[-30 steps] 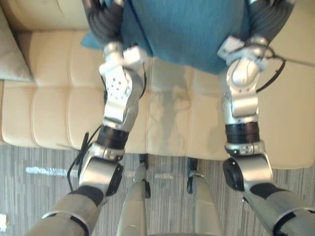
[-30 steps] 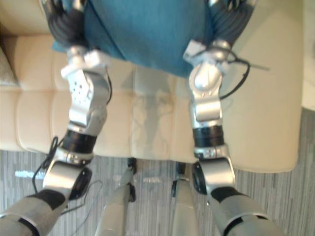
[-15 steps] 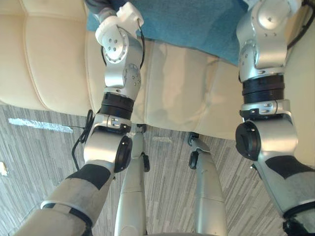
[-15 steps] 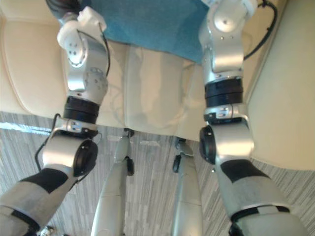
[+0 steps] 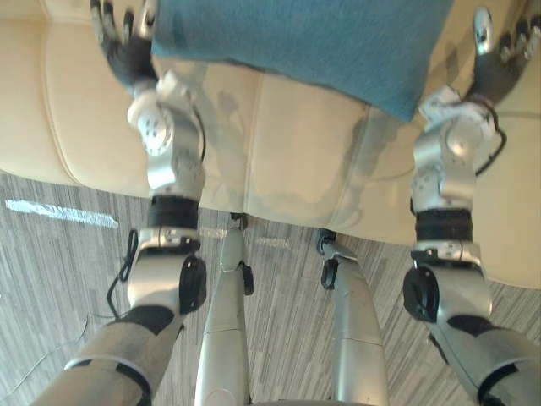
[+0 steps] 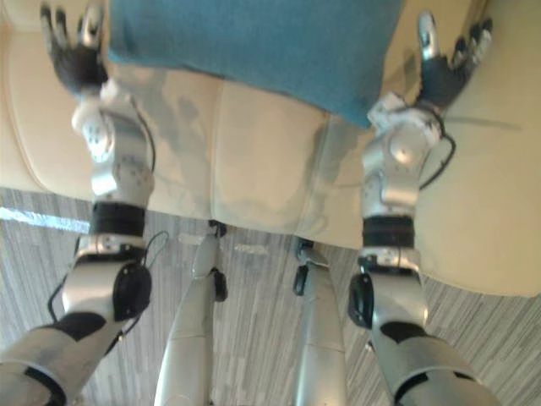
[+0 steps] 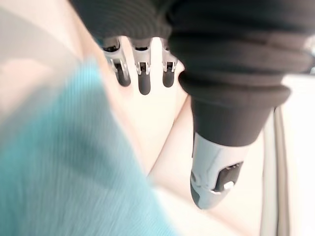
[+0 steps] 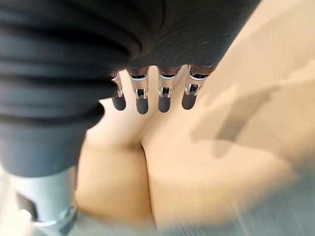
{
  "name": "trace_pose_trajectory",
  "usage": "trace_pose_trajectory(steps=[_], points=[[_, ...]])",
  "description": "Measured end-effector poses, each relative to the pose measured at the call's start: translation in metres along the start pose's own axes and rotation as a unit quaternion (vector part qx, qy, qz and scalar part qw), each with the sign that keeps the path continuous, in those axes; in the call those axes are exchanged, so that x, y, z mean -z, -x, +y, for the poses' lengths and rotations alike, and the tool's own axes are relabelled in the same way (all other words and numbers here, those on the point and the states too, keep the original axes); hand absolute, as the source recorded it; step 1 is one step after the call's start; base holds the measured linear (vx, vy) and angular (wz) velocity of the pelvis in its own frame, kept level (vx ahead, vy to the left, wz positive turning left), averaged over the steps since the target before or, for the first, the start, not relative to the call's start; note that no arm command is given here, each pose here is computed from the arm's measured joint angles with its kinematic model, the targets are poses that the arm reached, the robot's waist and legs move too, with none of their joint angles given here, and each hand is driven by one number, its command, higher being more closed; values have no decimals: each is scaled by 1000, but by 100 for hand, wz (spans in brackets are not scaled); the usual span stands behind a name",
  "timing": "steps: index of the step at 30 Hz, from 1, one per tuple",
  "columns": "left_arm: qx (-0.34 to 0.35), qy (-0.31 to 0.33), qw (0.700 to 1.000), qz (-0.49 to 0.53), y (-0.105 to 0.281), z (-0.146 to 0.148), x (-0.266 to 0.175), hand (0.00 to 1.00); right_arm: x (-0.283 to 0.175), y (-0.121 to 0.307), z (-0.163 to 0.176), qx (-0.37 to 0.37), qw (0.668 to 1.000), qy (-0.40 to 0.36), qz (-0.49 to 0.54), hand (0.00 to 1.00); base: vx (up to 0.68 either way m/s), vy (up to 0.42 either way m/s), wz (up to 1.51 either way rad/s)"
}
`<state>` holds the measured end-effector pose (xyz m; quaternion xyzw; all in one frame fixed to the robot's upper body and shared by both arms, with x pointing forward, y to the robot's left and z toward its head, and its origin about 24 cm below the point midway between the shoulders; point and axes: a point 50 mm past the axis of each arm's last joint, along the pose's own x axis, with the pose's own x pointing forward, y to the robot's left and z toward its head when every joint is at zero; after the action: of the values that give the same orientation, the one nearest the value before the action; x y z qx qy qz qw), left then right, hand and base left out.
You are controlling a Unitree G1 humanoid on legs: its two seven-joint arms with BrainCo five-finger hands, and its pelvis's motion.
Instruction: Pick up cushions and gather them together orderly.
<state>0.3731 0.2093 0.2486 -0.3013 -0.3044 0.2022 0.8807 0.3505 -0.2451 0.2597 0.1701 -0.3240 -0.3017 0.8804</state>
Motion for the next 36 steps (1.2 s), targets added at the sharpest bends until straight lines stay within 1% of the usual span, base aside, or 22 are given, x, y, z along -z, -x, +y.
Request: trace_pose_trajectory(steps=[1, 2, 4, 5, 7, 9, 11, 12, 14, 15, 17, 18, 19, 21, 22, 23, 25, 26, 27, 32, 34, 36], points=[[-3, -18, 1000, 2, 7, 19, 3, 0, 3, 6, -12, -5, 1000, 13, -3, 0, 9, -81, -20], [-3, -23, 1000, 3, 10, 24, 3, 0, 3, 8, -16, -7, 1000, 17, -4, 0, 12, -84, -25], [16, -68, 998, 8, 28, 56, 6, 0, 11, 27, -44, -32, 998, 49, -4, 0, 7, -60, -24], [18, -76, 997, 13, 32, 62, 8, 0, 13, 31, -49, -36, 998, 58, -1, 0, 5, -42, -17], [35, -137, 988, 64, 62, 94, 26, 0, 39, 66, -80, -67, 990, 114, 58, 0, 41, -45, -13], [44, -173, 978, 108, 82, 113, 39, 0, 56, 91, -92, -83, 983, 130, 104, 0, 69, -37, -6], [63, -230, 946, 217, 136, 143, 69, 0, 85, 143, -113, -113, 960, 161, 200, 0, 132, -37, -2], [64, -236, 941, 236, 146, 147, 74, 0, 89, 151, -116, -116, 956, 163, 216, 0, 173, -20, -6], [65, -271, 898, 340, 197, 174, 97, 0, 109, 191, -131, -131, 929, 183, 293, 0, 147, -6, -10], [62, -275, 890, 358, 206, 179, 100, 0, 112, 197, -134, -131, 924, 186, 308, 0, 105, -1, -10], [46, -307, 844, 437, 249, 205, 112, 0, 132, 235, -159, -122, 887, 216, 390, 0, 97, 11, -12], [43, -313, 834, 453, 257, 210, 113, 0, 135, 244, -165, -117, 877, 222, 410, 0, 73, 38, -13], [39, -338, 798, 497, 280, 225, 116, 0, 143, 268, -181, -104, 849, 240, 460, 0, 41, 42, -11], [38, -357, 766, 533, 300, 236, 117, 0, 146, 290, -197, -96, 822, 256, 500, 0, 67, 44, -10], [37, -373, 740, 558, 314, 244, 117, 0, 148, 308, -210, -76, 797, 263, 538, 0, 58, 33, -9], [36, -376, 734, 565, 318, 246, 117, 0, 149, 313, -214, -71, 790, 265, 548, 0, 80, 41, -20], [18, -380, 708, 595, 335, 254, 117, 0, 150, 339, -234, -37, 751, 274, 600, 0, 75, 34, -22], [15, -380, 705, 598, 337, 255, 116, 0, 149, 342, -237, -33, 745, 276, 606, 0, 89, 37, -14], [0, -378, 697, 610, 344, 260, 116, 0, 148, 353, -247, -12, 726, 280, 628, 0, 79, 30, -8], [-22, -393, 668, 632, 355, 274, 109, 0, 141, 373, -271, 38, 686, 289, 667, 0, 78, 27, 1], [-26, -402, 654, 640, 359, 280, 105, 0, 139, 378, -278, 55, 672, 292, 678, 0, 98, 41, 6], [-37, -402, 650, 644, 361, 283, 103, 0, 140, 378, -278, 62, 669, 289, 682, 0, 72, 37, 3]])
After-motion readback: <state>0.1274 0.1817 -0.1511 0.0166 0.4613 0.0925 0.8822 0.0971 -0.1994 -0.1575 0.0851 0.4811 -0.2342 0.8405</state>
